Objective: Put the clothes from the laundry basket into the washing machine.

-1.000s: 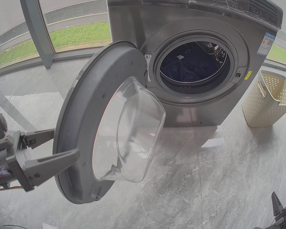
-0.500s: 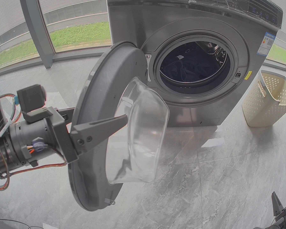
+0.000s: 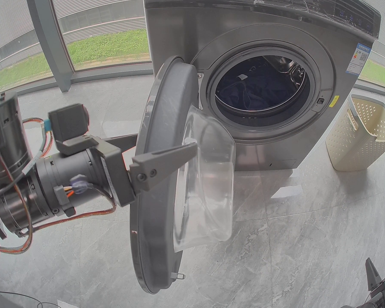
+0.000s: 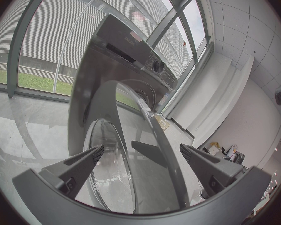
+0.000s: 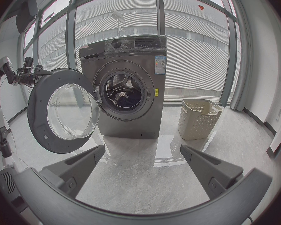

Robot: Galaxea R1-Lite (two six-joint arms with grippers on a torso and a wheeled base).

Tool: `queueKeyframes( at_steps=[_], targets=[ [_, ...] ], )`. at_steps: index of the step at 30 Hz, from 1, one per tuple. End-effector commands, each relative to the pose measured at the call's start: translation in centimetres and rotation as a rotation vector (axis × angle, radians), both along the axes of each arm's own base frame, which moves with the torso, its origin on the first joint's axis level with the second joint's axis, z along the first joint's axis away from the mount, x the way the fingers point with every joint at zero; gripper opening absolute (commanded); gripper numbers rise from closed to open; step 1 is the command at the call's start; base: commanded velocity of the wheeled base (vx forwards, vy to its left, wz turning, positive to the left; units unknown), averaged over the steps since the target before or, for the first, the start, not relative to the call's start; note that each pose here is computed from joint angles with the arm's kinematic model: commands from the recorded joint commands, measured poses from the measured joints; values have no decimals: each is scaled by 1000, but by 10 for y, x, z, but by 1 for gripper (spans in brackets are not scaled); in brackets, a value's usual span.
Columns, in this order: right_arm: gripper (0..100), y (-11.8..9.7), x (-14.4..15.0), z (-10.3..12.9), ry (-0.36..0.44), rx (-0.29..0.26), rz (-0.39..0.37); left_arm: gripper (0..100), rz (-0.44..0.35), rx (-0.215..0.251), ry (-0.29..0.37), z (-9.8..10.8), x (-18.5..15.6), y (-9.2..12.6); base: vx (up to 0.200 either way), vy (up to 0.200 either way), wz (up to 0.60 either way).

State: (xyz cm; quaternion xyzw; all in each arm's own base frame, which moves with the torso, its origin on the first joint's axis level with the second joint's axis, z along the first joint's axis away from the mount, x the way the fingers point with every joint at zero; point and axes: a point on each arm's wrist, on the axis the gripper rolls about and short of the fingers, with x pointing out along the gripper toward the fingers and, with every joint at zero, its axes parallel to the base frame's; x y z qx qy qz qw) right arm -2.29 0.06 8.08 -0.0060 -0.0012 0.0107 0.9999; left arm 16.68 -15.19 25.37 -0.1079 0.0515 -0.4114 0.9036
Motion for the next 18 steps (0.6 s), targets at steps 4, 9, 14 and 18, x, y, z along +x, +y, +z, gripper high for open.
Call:
queueKeyframes(
  at_steps=[4, 9, 14, 18],
  targets=[
    [100, 0, 1, -5, 8, -2, 0, 100, 106, -75, -91, 23, -24, 44, 0, 0, 0],
    [100, 0, 1, -5, 8, -2, 0, 100, 152, -73, -98, 22, -35, 63, 0, 0, 0],
    [100, 0, 1, -5, 8, -2, 0, 100, 272, -28, -50, 7, -31, 86, 0, 0, 0],
    [100, 0, 1, -5, 8, -2, 0, 100, 261, 1, -6, -4, -23, 84, 0, 0, 0]
  ],
)
